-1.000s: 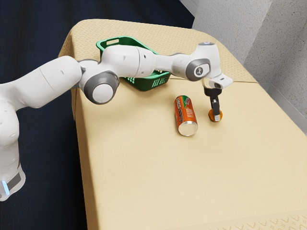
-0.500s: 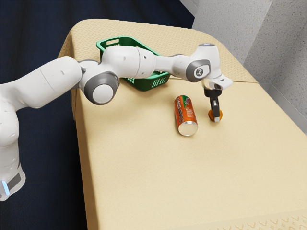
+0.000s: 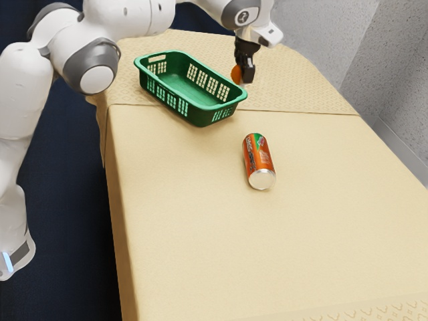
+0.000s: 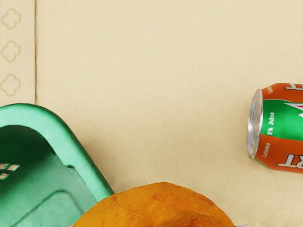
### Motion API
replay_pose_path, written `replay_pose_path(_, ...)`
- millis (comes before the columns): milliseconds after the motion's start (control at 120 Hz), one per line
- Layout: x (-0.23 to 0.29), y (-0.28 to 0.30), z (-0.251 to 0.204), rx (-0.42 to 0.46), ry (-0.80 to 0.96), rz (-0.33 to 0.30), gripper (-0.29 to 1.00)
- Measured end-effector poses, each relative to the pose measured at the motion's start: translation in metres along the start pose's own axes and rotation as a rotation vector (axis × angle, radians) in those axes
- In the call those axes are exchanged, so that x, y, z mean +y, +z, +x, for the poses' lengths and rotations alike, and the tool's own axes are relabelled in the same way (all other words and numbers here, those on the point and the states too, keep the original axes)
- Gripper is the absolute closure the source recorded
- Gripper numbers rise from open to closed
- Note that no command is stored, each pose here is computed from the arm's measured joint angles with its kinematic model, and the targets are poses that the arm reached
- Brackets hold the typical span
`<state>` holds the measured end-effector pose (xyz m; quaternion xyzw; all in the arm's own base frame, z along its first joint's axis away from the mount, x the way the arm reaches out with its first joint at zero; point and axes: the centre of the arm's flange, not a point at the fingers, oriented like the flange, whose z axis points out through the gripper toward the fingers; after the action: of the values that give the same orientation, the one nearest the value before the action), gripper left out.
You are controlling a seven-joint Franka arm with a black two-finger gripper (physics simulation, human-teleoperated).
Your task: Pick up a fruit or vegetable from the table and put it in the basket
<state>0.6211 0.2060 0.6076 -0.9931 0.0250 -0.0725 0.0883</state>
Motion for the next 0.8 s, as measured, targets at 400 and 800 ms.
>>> replay_pose_path(400,-0.154,0.022,-0.125,-0.236,-0.37,0.079,0.36)
replay_pose_path(800,-0.228,0.09,-0.142,-0.256,-0.386,0.048,0.36)
